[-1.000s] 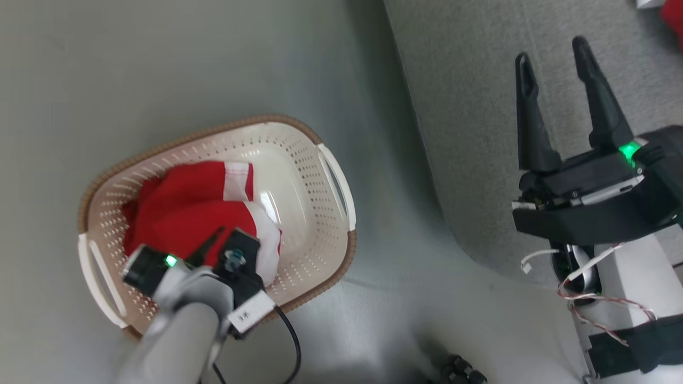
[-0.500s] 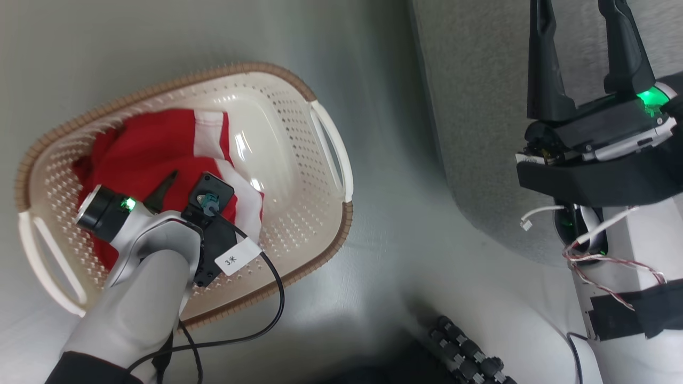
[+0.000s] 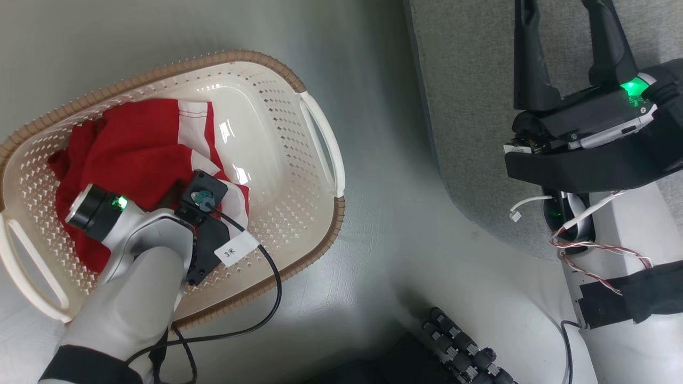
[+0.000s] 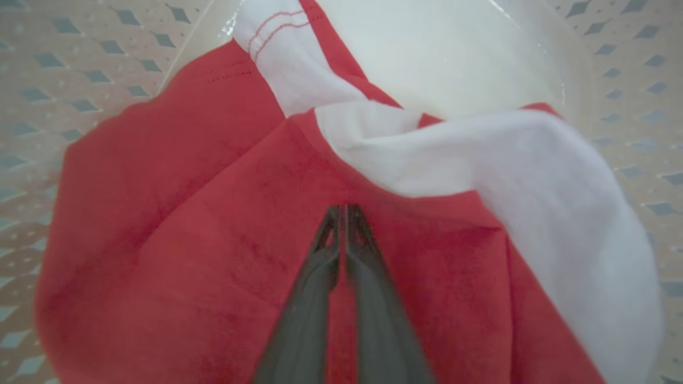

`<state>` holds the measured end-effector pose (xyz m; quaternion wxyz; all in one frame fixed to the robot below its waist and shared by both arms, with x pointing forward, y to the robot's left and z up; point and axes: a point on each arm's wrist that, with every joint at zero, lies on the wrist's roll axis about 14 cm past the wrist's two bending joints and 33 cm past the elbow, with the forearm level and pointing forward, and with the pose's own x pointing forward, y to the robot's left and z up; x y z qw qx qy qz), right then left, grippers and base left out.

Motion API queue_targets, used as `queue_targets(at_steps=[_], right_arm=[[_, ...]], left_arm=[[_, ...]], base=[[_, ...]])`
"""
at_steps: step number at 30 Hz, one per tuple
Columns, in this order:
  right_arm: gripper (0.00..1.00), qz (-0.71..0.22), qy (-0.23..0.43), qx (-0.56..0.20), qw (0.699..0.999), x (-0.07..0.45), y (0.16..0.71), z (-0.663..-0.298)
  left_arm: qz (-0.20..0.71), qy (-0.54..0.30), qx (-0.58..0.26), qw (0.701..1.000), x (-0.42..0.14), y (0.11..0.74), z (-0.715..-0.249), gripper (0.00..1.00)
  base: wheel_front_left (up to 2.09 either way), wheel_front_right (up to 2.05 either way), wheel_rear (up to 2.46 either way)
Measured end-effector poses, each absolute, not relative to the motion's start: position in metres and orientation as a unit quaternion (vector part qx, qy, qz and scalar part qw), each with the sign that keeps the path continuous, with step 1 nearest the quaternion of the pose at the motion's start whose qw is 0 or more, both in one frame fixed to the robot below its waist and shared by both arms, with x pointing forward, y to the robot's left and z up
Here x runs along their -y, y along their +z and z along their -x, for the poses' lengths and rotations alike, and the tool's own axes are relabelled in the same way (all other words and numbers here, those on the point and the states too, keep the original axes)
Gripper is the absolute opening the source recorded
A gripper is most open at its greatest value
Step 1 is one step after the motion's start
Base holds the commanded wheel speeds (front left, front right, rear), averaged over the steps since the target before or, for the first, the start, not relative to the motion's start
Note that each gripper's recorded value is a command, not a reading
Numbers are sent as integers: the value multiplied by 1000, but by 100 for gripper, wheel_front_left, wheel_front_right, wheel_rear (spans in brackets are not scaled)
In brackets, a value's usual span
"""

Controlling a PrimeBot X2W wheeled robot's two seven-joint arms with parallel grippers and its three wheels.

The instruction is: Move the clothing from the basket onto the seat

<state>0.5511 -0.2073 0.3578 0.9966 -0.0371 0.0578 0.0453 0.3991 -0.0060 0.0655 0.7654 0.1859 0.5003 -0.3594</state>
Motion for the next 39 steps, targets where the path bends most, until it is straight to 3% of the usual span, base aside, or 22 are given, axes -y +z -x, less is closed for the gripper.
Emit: queue_targets(at_steps=[14,23,24,25,27,30,32,35,39], right_arm=[[100,36,36,-61,997,213,365,-547],[100,30,29,-47,998,214,385,-545],[100,28,29,-48,998,214,386,-543],[100,27,29,-48,998,213,387,-542],[100,27,28,-46,998,213,390,-540],[100,27,27,-48,998,214,394,-535],[100,25,26,-47,998,213,397,-532],[100,21,25,-46,998,213,403,-526],[100,19,22,-45,999,215,410,-517]], left_arm=[[-183,-364,-474,781,17,86,-407,0],[-111,-334,-421,836,36,130,-434,0],[-103,-327,-413,844,35,135,-438,4],[-94,-321,-403,852,35,142,-443,18],[-78,-308,-385,867,34,154,-452,22],[-51,-285,-358,888,32,173,-464,54],[-38,-272,-335,901,29,187,-472,62],[-17,-251,-304,919,21,209,-483,100],[-5,-228,-281,932,11,233,-491,100]], base=[[0,0,0],[0,0,0],[0,0,0],[0,0,0],[0,0,0],[0,0,0],[0,0,0],[0,0,0],[0,0,0]])
